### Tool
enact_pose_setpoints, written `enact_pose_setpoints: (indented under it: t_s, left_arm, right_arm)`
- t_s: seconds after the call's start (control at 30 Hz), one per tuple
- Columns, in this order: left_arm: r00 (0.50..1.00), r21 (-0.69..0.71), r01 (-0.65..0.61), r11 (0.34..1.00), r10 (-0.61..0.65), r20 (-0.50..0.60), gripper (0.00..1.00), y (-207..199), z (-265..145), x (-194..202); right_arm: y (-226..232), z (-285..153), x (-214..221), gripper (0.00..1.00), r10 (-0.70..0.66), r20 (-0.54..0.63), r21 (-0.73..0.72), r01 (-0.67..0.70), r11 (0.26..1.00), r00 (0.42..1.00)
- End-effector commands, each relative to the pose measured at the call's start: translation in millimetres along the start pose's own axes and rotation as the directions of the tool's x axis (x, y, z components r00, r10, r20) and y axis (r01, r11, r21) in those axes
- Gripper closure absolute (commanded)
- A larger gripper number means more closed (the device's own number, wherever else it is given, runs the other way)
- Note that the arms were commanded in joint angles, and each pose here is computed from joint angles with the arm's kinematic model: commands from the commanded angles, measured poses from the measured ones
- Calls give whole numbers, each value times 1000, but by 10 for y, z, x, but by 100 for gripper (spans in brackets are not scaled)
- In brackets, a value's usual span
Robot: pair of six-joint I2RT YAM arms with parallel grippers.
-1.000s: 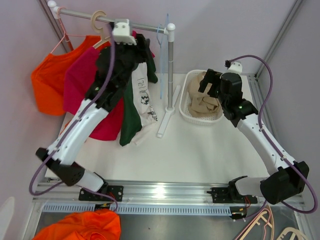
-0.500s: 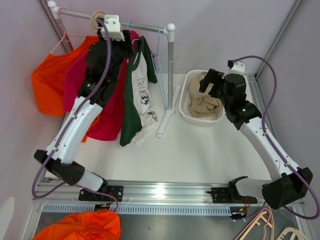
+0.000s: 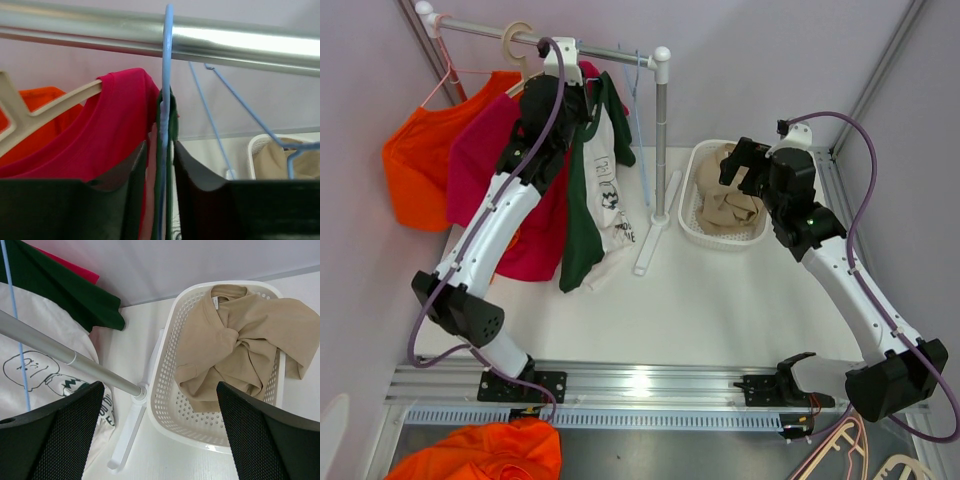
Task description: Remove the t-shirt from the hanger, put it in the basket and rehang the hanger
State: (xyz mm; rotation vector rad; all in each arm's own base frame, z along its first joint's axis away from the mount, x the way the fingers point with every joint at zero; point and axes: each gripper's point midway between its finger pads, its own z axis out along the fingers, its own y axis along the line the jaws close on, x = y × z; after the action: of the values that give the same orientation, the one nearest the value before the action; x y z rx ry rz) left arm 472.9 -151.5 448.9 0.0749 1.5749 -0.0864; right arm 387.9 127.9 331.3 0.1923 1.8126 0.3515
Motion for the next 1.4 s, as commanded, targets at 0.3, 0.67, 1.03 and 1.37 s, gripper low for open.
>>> enact_pose_setpoints:
  t_s: [0.3,0.67,1.03,1.37]
  left_arm:
    - [997,76,64,995,-66,27,99,-195,269,-128]
    - [979,67,67,996,-78,189,99,-27,-141,-914]
    - [933,13,161,987,-157,324,99,288,-739,-1268]
    - [944,-73,267,961,-245,220,99,438,-1201,-918]
  right_arm:
    - [7,-63,-212,1,-6,57,-18,7,1000,998]
    - [36,-25,-200,0,-6,49,-33,8,999,999]
    - [33,-8,-45,1,-5,12,-49,6,999,1000]
    - [506,-354,-102,1,-72,89,-250,92,964,994]
